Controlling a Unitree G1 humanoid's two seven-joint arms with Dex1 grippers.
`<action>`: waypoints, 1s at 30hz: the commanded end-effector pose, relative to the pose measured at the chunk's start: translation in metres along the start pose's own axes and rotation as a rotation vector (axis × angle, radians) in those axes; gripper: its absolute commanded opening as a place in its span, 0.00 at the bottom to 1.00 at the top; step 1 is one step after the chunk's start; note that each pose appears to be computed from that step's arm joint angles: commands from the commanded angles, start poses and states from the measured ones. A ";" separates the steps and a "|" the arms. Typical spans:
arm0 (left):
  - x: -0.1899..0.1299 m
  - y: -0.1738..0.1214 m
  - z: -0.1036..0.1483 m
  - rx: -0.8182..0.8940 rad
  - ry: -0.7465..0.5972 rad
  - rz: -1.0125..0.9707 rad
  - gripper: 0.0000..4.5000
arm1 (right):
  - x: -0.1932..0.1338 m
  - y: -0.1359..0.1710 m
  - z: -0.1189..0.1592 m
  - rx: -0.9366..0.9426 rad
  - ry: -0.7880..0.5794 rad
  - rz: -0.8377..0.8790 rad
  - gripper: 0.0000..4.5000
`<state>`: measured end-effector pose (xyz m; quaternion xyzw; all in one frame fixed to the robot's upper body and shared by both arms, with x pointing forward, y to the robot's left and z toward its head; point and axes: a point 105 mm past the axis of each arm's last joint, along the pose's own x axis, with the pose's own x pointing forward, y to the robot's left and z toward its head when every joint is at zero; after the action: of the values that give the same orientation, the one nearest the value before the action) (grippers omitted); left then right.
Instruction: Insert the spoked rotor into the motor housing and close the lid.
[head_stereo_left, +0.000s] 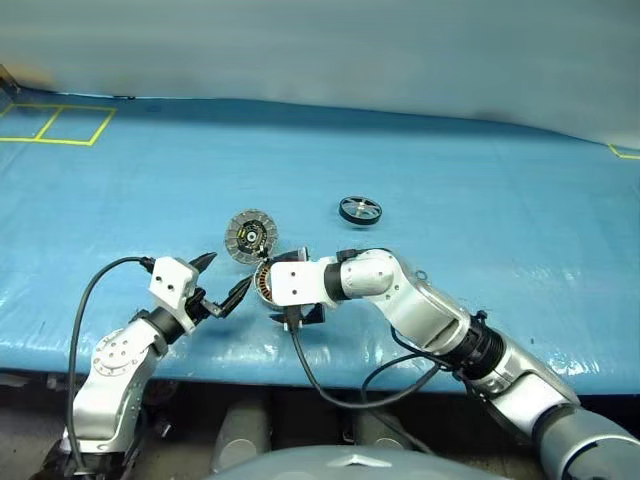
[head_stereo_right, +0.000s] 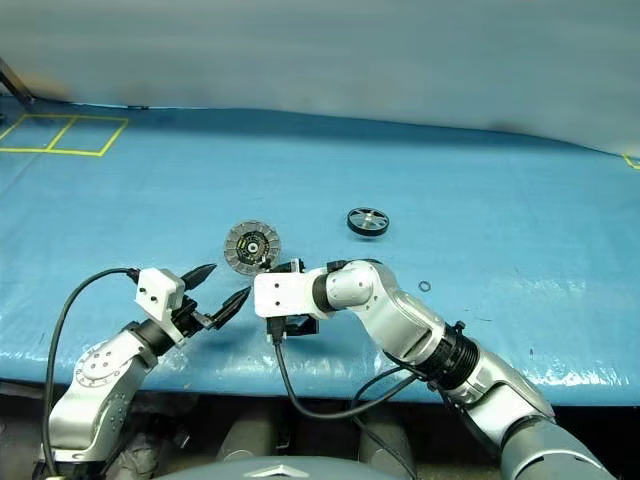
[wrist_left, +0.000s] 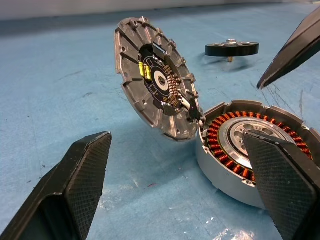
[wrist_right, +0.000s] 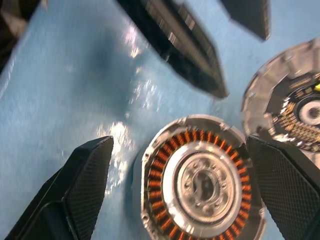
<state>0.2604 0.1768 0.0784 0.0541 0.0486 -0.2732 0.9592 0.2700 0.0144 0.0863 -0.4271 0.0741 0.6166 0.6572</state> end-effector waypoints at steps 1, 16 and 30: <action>0.000 -0.007 0.014 0.022 -0.045 -0.025 1.00 | -0.001 -0.001 0.006 -0.087 0.002 0.017 0.99; 0.010 -0.029 0.006 -0.034 -0.049 -0.089 1.00 | 0.006 0.003 -0.012 -0.134 0.082 0.056 0.99; 0.011 -0.030 0.004 -0.035 -0.048 -0.086 1.00 | 0.009 0.005 -0.027 -0.118 0.136 0.097 0.73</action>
<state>0.2534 0.1473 0.0712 0.0238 0.0503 -0.3104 0.9490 0.2792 0.0068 0.0690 -0.5051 0.0832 0.6200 0.5946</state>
